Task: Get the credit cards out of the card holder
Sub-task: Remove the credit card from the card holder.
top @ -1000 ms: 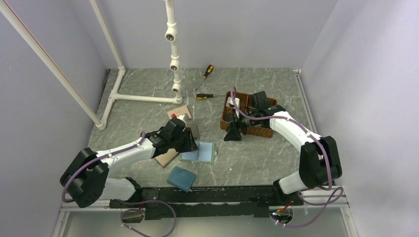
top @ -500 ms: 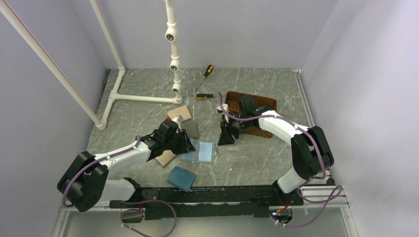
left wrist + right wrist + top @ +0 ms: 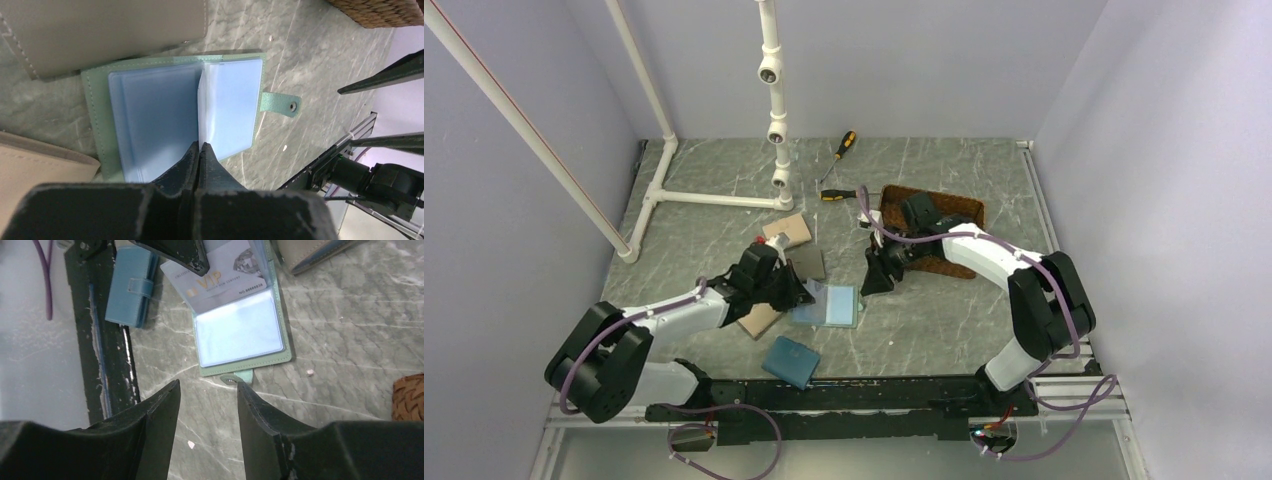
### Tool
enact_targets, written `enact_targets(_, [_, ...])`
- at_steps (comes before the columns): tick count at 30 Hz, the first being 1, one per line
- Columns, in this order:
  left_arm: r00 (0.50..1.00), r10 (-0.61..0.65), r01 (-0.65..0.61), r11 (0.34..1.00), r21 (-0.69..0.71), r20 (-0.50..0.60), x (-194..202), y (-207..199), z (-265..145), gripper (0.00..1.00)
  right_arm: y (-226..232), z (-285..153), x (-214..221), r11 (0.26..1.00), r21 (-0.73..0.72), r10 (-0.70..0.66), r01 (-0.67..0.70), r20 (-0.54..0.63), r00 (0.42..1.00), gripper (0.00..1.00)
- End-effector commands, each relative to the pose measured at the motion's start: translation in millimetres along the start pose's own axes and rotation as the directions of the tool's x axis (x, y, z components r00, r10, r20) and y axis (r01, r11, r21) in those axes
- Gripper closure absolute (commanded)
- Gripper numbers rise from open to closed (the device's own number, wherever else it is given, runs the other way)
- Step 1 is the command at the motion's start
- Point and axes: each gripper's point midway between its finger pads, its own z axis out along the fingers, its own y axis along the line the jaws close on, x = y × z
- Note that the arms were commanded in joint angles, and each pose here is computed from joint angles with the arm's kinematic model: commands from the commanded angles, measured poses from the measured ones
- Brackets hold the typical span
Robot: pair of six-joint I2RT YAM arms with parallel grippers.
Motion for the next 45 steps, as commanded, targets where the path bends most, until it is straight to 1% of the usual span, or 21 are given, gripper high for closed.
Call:
enact_targets(1, [0.995,0.06,-0.073,0.984,0.165,0.08,-6.0,-18.3,-9.0,1.0,10.7,3.7,-26.9,0.996,-0.082,0.027,-0.02,0.076,0.997,0.53])
enact_targets(3, [0.988,0.08,-0.111,0.965,0.236,0.134,-10.3,-28.2,-16.1,1.0,17.7,6.2,-32.4,0.99,-0.132,0.067,-0.053,0.099,0.993,0.55])
enact_targets(5, [0.974,0.103,-0.165,0.934,0.317,0.201,-17.1,-44.7,-26.0,1.0,24.2,8.4,-37.0,0.977,-0.188,0.121,-0.097,0.117,0.986,0.57])
enact_targets(7, [0.962,0.116,-0.204,0.907,0.369,0.247,-21.0,-55.5,-33.5,1.0,30.8,10.9,-41.4,0.959,-0.248,0.173,-0.137,0.128,0.977,0.59])
enact_targets(10, [0.943,0.131,-0.257,0.87,0.42,0.306,-26.6,-68.2,-43.1,1.0,35.1,16.3,-42.4,0.935,-0.296,0.239,-0.197,0.114,0.964,0.62])
enact_targets(15, [0.917,0.128,-0.303,0.841,0.449,0.379,-33.9,-76.4,-53.2,1.0,37.4,18.7,-46.3,0.923,-0.316,0.263,-0.219,0.105,0.959,0.63])
enact_targets(20, [0.908,0.124,-0.315,0.831,0.459,0.399,-36.4,-79.5,-55.9,1.0,36.8,18.8,-47.3,0.924,-0.309,0.271,-0.228,0.106,0.957,0.63])
enact_targets(27, [0.901,0.111,-0.327,0.807,0.491,0.418,-36.9,-85.5,-61.0,1.0,21.1,26.2,-41.1,0.933,-0.239,0.296,-0.268,0.092,0.951,0.63])
enact_targets(40, [0.892,0.104,-0.356,0.763,0.54,0.441,-34.5,-95.0,-71.8,1.0,23.0,25.3,-41.9,0.928,-0.266,0.291,-0.261,0.08,0.953,0.61])
enact_targets(45, [0.883,0.076,-0.358,0.749,0.558,0.464,-34.7,-95.3,-77.9,1.0,26.5,24.4,-42.9,0.923,-0.292,0.283,-0.25,0.076,0.956,0.6])
